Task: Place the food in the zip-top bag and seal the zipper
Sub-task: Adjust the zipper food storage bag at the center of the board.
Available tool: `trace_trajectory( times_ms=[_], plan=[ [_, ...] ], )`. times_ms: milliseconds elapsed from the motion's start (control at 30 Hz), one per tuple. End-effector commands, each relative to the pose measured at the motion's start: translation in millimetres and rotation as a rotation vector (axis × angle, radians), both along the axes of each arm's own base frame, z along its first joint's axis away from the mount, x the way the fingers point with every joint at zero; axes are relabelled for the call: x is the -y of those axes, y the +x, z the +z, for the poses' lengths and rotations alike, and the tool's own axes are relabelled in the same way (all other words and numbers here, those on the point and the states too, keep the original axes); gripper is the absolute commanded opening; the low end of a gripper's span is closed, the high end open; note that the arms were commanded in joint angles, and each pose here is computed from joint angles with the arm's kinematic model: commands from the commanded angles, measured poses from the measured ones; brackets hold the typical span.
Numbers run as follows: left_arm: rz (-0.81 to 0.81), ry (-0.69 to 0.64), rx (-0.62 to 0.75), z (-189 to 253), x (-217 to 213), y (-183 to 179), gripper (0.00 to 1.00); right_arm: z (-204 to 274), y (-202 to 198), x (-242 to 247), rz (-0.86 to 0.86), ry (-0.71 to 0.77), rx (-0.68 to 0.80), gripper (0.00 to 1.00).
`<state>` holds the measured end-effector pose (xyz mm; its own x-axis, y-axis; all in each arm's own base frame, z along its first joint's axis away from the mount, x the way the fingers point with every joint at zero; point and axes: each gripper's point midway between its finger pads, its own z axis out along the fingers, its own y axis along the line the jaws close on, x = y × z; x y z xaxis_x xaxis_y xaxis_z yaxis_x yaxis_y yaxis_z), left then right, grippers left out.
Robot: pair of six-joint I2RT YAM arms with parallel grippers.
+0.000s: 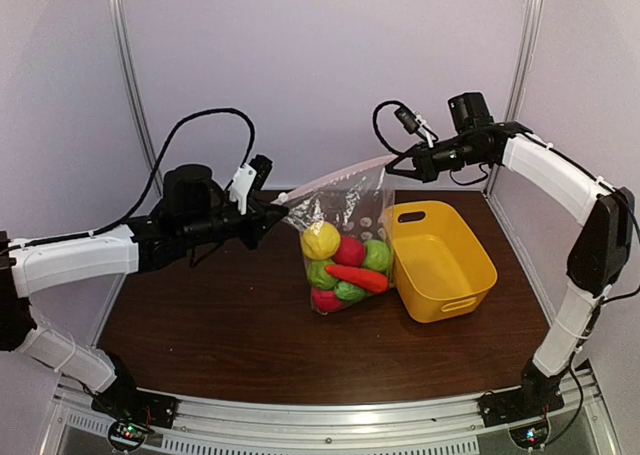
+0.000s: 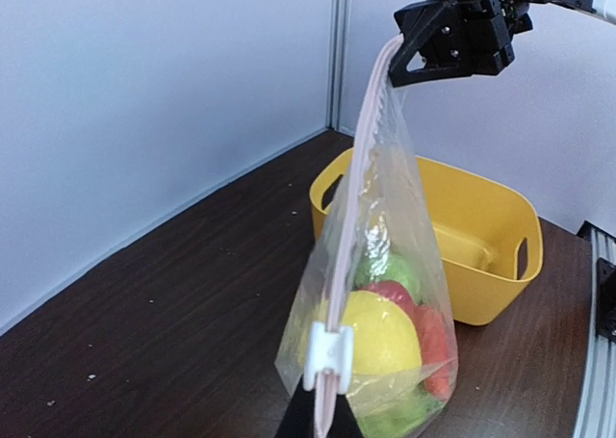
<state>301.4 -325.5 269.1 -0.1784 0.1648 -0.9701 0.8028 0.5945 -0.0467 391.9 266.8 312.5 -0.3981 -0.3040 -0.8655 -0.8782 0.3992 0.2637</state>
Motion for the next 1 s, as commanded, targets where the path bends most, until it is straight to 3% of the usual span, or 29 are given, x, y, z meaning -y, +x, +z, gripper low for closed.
trace_trajectory(
  times_ms=[0,133,300,433,567,800,867,967],
  plan=[
    [0.108,-0.027,0.176,55,-19,40,0.00,18,45,-11,-0.018,0.038,0.069,0.00],
    [0.117,-0.015,0.222,79,-21,44,0.00,40,52,-18,0.004,0.079,0.119,0.00],
    [0.101,0.001,0.194,63,-28,32,0.00,42,16,-19,0.079,0.094,0.189,0.00],
    [0.030,0.048,0.103,10,-31,9,0.00,-18,-19,-26,0.157,0.093,0.119,0.00],
    [-0.071,0.099,-0.017,-43,-34,-21,0.00,-89,-69,-38,0.317,-0.064,0.032,0.00],
    [-0.256,0.124,-0.201,-70,-37,-77,0.00,-148,-151,-28,0.516,-0.283,0.002,0.03],
    [-0.278,0.153,-0.254,-80,-38,-88,0.07,-154,-165,-21,0.532,-0.313,0.005,0.09],
    [-0.304,0.196,-0.319,-91,-40,-102,0.31,-157,-180,-9,0.548,-0.357,0.025,0.37]
  ],
)
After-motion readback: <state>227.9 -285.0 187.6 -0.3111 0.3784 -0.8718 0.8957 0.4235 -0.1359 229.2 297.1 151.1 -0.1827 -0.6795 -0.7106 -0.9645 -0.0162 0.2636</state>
